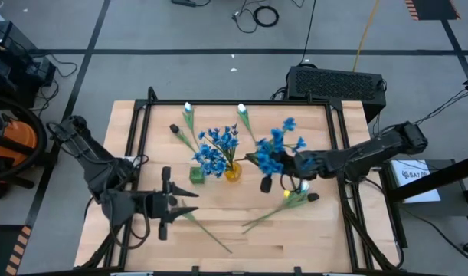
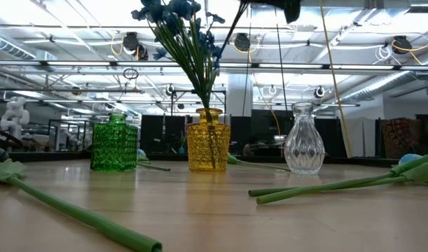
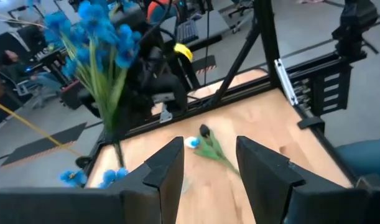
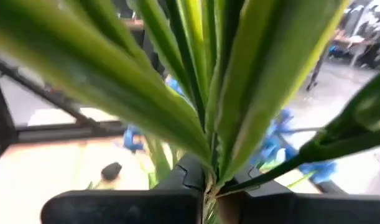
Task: Sort flowers into vase by color
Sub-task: Put the blue flowers into the yellow vase, then put the bottom left black flower into the transparent vase
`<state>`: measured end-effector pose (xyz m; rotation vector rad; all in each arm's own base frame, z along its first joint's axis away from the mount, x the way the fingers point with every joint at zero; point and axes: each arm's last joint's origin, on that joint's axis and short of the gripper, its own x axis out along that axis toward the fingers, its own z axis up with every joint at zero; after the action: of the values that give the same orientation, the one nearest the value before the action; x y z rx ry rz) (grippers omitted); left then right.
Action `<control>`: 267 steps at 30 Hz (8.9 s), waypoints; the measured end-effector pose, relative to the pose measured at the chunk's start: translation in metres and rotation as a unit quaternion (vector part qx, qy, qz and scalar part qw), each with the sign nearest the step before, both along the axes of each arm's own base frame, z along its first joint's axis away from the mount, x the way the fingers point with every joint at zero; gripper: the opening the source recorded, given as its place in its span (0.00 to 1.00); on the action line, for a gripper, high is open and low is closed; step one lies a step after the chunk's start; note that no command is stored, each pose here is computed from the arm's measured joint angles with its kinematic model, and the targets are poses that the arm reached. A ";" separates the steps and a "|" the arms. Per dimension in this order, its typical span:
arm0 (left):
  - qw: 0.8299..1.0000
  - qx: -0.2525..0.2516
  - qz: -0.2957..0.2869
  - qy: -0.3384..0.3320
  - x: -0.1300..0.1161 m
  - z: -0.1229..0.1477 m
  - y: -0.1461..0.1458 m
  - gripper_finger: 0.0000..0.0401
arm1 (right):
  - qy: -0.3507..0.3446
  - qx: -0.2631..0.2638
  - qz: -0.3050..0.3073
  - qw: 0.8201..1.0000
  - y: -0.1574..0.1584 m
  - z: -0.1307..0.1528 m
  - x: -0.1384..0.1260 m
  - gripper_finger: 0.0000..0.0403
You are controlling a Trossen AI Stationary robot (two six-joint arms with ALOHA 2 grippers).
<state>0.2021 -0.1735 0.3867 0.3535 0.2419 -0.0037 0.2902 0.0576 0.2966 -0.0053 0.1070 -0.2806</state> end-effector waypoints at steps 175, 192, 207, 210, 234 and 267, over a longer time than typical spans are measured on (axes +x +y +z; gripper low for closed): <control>0.902 -0.078 -0.042 0.424 0.033 -0.246 0.012 0.38 | 0.246 0.180 0.034 0.952 0.005 -0.013 -0.079 0.78; 0.900 -0.084 -0.048 0.425 0.023 -0.261 0.018 0.12 | 0.246 0.180 0.034 0.952 0.005 -0.013 -0.079 0.78; 0.886 -0.082 -0.046 0.455 0.024 -0.246 0.016 0.02 | 0.246 0.180 0.034 0.952 0.005 -0.013 -0.079 0.78; 0.886 -0.081 -0.046 0.455 0.025 -0.226 0.016 0.02 | 0.239 0.177 0.038 0.954 0.005 -0.012 -0.078 0.78; 0.953 -0.060 -0.023 0.295 0.039 -0.064 0.015 0.02 | 0.084 0.032 0.227 0.970 0.082 0.066 -0.031 0.78; 0.961 -0.054 -0.007 0.271 0.039 -0.055 0.014 0.02 | 0.324 -0.056 0.128 0.936 0.126 0.049 0.085 0.65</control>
<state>0.2415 -0.1593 0.3313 0.2387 0.7802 -0.1282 0.3753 0.1835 0.3452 -0.2249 0.7428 -0.0137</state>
